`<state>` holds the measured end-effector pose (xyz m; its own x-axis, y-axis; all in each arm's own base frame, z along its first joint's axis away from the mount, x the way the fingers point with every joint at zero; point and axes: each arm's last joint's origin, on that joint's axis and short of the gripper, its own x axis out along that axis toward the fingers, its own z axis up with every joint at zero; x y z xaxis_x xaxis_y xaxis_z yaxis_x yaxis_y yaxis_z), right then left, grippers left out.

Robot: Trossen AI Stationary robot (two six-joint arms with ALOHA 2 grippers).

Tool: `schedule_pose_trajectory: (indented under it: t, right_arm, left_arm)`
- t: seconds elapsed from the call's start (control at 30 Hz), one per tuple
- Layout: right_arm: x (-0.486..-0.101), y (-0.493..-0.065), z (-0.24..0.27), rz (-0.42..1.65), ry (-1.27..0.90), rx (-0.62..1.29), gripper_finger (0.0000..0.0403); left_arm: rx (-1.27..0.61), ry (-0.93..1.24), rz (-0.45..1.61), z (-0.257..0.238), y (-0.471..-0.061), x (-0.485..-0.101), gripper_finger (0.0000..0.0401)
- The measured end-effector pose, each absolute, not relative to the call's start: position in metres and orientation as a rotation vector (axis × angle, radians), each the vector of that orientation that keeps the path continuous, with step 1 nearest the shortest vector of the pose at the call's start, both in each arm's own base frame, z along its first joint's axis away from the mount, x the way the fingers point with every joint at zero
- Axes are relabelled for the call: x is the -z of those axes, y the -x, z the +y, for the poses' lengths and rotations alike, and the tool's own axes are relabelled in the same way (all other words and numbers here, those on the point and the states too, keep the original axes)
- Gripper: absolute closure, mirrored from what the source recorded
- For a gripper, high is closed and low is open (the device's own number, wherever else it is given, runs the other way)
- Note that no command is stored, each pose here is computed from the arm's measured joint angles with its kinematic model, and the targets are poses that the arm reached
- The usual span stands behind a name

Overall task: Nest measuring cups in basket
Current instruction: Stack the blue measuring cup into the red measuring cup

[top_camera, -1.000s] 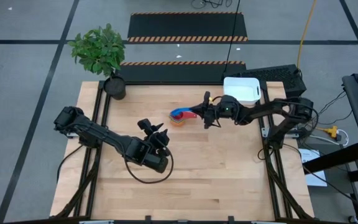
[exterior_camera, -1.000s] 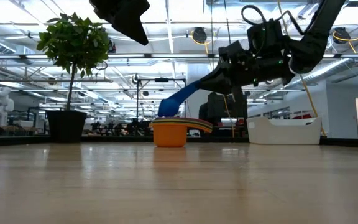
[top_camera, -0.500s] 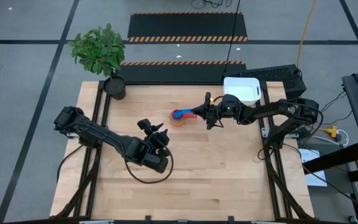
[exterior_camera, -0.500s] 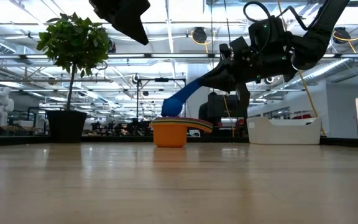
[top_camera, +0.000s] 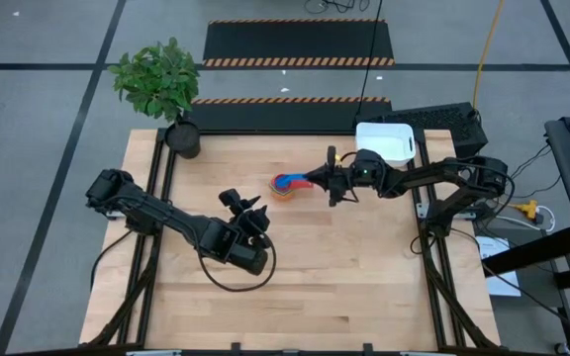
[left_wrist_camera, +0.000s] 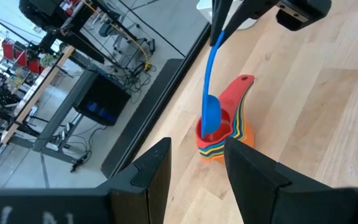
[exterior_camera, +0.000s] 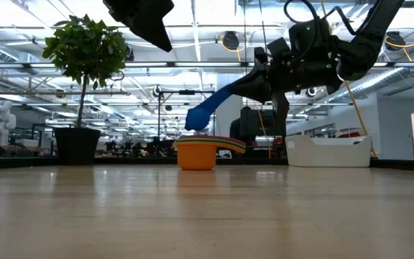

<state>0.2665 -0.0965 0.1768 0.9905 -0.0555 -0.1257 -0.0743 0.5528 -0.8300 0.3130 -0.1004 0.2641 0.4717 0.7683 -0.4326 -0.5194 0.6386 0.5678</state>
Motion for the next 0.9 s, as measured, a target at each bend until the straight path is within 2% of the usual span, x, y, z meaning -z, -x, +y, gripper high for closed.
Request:
schedule_pose_trajectory:
  t: [0.9]
  right_arm:
    - [-0.1716,-0.2737,-0.1005,0.125,0.956,-0.047,0.0390]
  left_arm:
    - [-0.791,-0.406,0.706,-0.1015,-0.3178,-0.2660,0.0249]
